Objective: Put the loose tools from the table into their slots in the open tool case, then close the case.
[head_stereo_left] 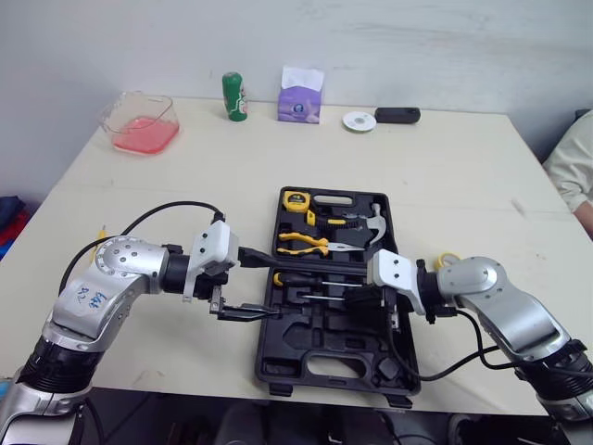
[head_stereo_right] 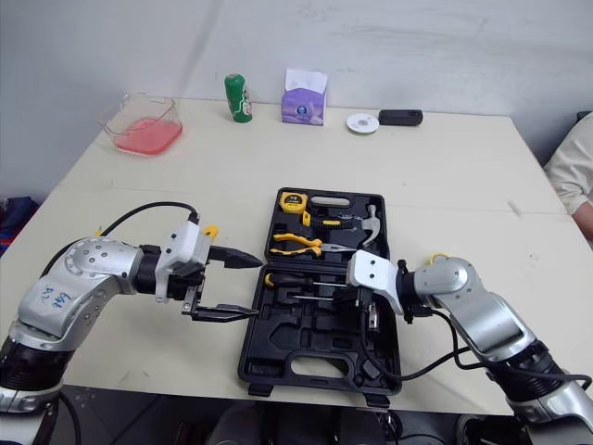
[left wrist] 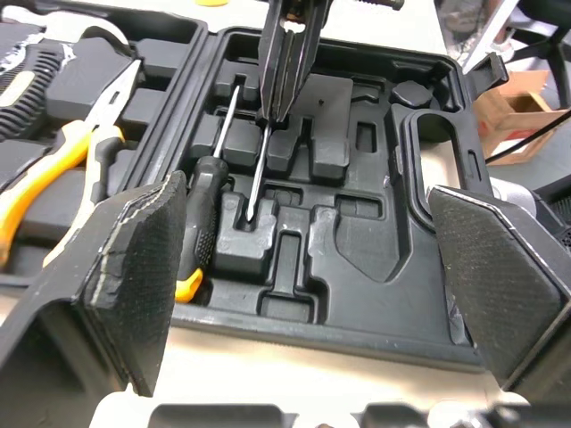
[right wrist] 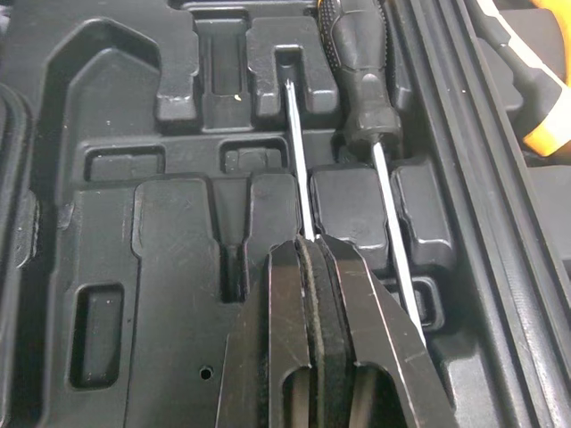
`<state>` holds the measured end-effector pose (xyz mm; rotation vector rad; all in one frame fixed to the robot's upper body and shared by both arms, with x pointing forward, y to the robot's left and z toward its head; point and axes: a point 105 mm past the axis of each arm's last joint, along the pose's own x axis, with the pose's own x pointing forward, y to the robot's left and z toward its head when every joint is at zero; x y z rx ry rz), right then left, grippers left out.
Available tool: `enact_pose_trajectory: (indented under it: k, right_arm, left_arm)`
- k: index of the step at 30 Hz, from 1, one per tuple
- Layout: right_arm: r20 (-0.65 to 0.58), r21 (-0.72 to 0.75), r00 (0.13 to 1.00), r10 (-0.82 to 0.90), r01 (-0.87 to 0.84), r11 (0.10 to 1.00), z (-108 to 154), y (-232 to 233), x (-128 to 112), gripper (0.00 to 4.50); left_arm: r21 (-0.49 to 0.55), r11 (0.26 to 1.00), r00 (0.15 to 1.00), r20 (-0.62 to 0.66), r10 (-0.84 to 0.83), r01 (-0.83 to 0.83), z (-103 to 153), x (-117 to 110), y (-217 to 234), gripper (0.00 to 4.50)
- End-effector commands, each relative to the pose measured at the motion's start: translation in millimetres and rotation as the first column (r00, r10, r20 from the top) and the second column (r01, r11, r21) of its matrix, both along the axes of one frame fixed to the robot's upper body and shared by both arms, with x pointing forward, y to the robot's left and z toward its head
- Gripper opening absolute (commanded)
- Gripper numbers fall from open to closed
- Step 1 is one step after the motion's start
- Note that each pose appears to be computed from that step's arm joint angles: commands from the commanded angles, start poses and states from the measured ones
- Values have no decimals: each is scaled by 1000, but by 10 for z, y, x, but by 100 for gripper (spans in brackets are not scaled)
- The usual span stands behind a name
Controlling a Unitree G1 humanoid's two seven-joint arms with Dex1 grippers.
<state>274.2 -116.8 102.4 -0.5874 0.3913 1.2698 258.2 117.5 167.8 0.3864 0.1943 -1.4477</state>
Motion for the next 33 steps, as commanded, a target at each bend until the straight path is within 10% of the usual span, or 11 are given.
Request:
enact_pose_trajectory:
  k: [1, 5, 8, 16, 24, 33]
  right_arm:
    - [-80, 122, 987, -139, 148, 982, -45, -55, 60, 4]
    - [-26, 313, 988, -152, 152, 937, 432, -147, 22, 4]
    - [-49, 373, 988, -149, 156, 915, 732, -432, -153, 86]
    - [-12, 229, 835, -551, 538, 811, 832, -1760, -132, 447]
    - [99, 140, 657, -748, 735, 664, 744, -2590, -63, 447]
    - [125, 189, 738, -663, 638, 746, 865, -2294, 73, 447]
  left_arm:
    - [-23, 997, 997, 19, 75, -74, 43, 12, 108, 450]
    - [-105, 962, 968, -35, 248, -251, 5, -10, 310, 450]
    - [-214, 818, 845, -155, 512, -535, -21, -39, 824, 450]
    - [-219, 320, 372, -271, 888, -922, -123, -593, 2184, 450]
    - [-115, 11, 30, -169, 985, -993, -262, -1140, 3126, 450]
    - [-157, 59, 90, -201, 975, -986, -261, -871, 2866, 450]
